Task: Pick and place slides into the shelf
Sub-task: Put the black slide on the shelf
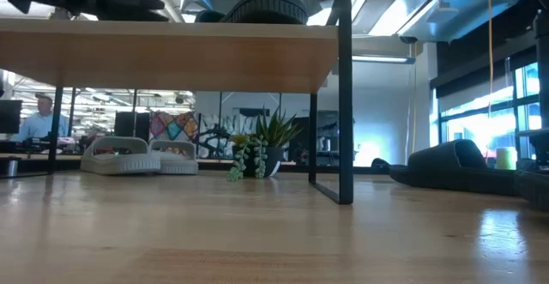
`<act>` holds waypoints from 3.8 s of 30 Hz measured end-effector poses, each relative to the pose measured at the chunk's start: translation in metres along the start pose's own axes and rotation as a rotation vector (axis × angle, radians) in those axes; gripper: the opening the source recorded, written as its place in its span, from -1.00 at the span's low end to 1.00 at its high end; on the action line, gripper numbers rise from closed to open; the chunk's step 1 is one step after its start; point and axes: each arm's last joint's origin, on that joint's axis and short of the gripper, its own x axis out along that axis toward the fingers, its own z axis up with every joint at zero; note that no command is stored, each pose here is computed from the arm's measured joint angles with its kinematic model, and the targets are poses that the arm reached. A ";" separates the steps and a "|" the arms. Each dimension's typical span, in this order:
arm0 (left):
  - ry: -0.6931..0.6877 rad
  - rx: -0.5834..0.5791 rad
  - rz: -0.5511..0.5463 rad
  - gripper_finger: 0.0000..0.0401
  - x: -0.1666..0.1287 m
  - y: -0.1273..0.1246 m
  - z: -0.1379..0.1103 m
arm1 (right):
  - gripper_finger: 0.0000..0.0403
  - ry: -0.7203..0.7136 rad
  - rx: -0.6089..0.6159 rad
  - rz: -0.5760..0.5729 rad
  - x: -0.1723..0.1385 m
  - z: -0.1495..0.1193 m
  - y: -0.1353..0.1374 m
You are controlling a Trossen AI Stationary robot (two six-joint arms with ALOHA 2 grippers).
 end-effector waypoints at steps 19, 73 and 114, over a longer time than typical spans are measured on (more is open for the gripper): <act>0.361 0.073 -0.013 -0.03 0.005 -0.030 0.019 | 0.20 -0.272 0.031 0.138 -0.038 -0.042 -0.108; 0.746 0.247 0.128 -0.03 0.139 -0.062 0.016 | 0.20 -0.665 0.353 -0.126 -0.094 -0.276 0.022; 0.810 0.214 0.032 -0.03 0.172 -0.089 0.001 | 0.20 -0.587 0.394 -0.109 -0.088 -0.282 0.023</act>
